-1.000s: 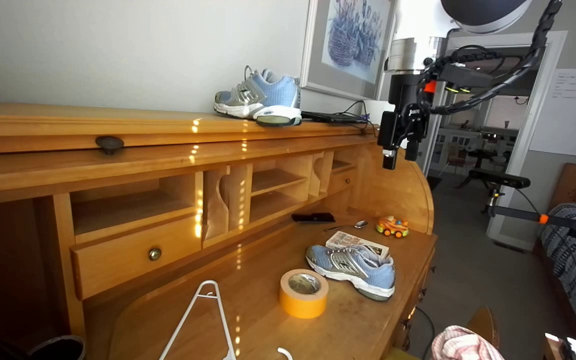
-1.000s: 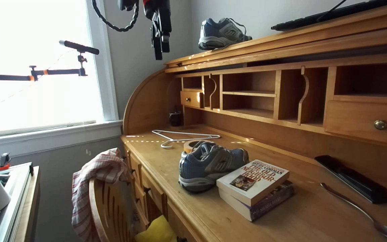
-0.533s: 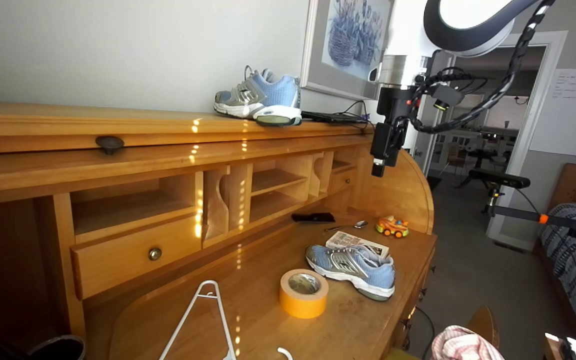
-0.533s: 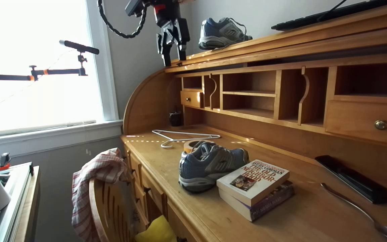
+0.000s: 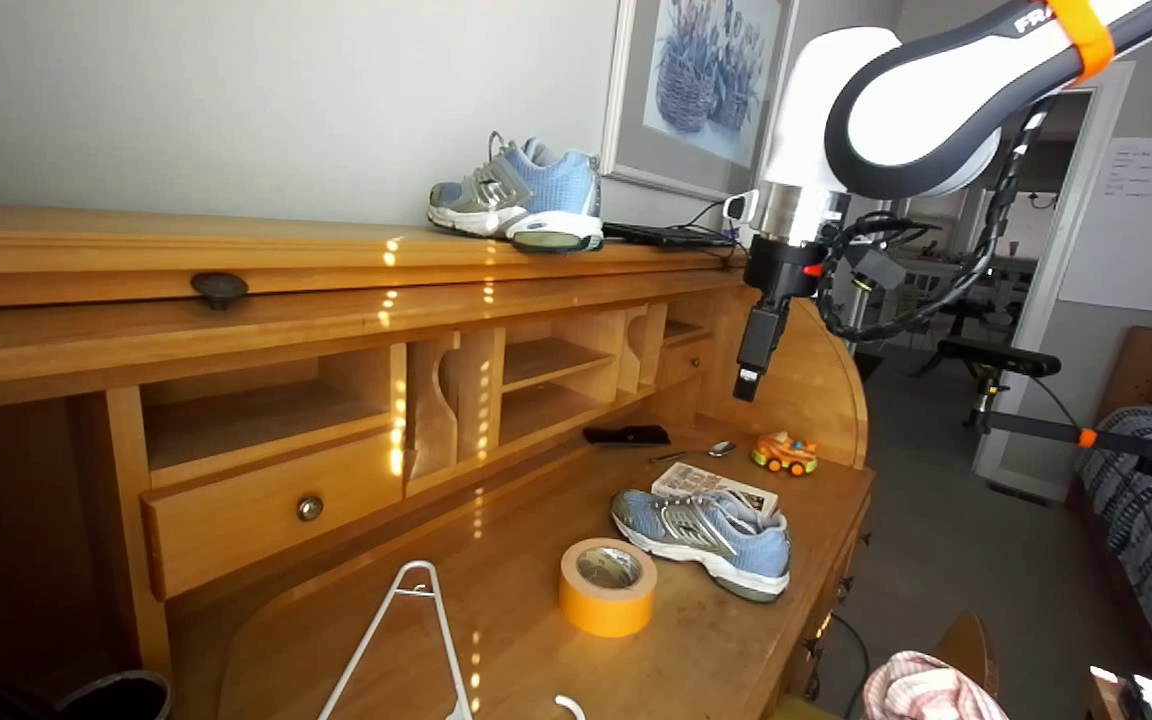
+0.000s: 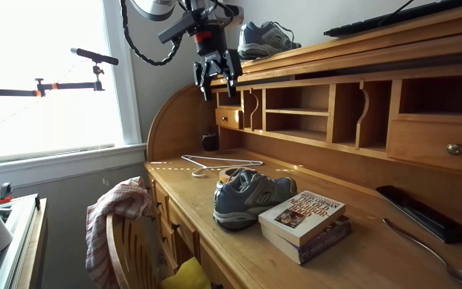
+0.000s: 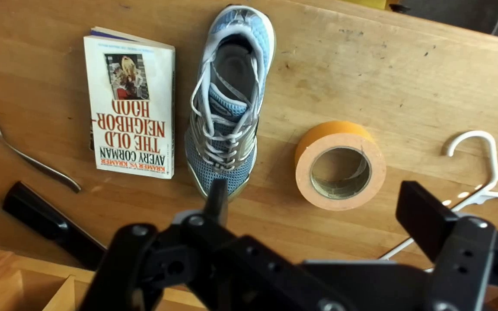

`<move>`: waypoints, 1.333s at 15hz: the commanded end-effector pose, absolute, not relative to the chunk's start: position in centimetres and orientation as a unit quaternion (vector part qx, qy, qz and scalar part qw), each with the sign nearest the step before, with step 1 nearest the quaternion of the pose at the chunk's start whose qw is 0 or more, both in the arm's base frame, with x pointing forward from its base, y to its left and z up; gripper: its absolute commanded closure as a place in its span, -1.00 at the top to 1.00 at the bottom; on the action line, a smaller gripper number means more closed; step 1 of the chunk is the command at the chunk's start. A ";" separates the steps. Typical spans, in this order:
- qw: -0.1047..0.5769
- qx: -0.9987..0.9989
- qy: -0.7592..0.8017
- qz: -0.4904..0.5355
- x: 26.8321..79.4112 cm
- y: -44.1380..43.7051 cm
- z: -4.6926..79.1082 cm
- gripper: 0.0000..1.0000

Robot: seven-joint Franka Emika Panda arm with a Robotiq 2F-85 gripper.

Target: Move the right sneaker closer to the left one

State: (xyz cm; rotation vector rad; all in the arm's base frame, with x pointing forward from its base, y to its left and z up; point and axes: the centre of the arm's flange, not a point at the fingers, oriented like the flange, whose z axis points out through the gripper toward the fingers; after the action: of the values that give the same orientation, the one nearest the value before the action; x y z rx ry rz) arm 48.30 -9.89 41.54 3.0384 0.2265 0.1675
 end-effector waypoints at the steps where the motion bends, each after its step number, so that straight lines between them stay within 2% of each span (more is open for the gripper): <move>1: 0.043 0.995 0.073 0.052 48.3 -10.1 41.0 1.00; 5: 0.041 0.995 0.072 0.047 48.5 -10.2 39.9 1.00; 10: -0.006 1.000 -0.003 0.000 47.8 -10.5 38.1 1.00; 20: -0.002 0.998 -0.037 -0.044 49.0 -13.9 30.7 1.00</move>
State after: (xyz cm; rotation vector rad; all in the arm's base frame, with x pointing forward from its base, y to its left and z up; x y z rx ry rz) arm 47.77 -12.71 33.18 3.1369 -0.1030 -0.1245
